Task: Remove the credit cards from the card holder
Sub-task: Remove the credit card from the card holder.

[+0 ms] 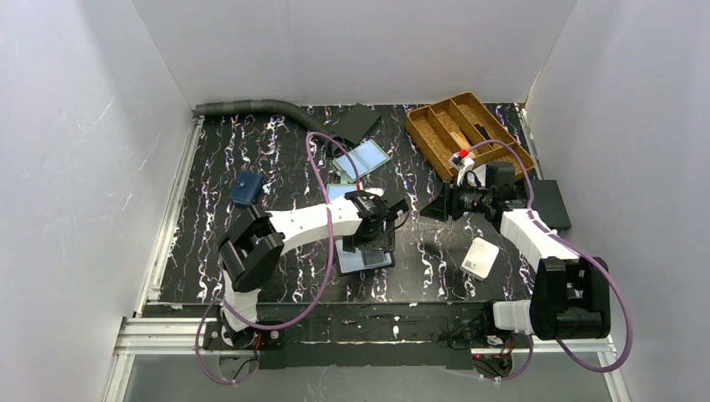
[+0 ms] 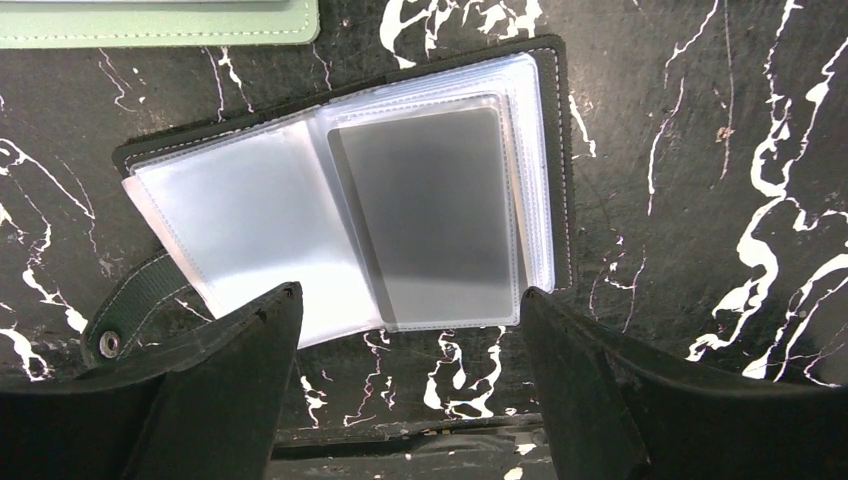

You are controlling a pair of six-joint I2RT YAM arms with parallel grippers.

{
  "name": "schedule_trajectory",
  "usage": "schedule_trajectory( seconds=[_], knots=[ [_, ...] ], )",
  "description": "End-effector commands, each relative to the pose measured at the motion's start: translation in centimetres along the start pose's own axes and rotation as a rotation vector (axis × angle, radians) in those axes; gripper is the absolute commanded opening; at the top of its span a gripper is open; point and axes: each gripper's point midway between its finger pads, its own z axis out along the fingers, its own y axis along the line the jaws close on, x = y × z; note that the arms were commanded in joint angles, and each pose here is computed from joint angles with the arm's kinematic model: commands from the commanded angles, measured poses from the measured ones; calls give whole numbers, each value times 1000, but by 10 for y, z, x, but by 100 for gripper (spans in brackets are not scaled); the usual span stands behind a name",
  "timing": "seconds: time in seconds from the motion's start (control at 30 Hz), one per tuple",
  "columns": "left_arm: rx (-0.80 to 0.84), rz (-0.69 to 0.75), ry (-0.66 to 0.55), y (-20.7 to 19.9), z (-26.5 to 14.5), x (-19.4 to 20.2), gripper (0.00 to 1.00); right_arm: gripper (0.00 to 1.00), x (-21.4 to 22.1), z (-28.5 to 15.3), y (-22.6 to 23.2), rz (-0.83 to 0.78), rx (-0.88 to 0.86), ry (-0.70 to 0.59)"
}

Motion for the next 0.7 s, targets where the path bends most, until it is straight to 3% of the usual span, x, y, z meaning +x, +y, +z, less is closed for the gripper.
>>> schedule_trajectory(
  seconds=[0.0,0.67],
  knots=[
    [2,2,-20,-5,-1,-6,78,50,-13,-1,1,-39,-1,-21],
    [-26,-2,-9,-3,14,0,76,49,-13,-1,1,-41,2,-19]
  ],
)
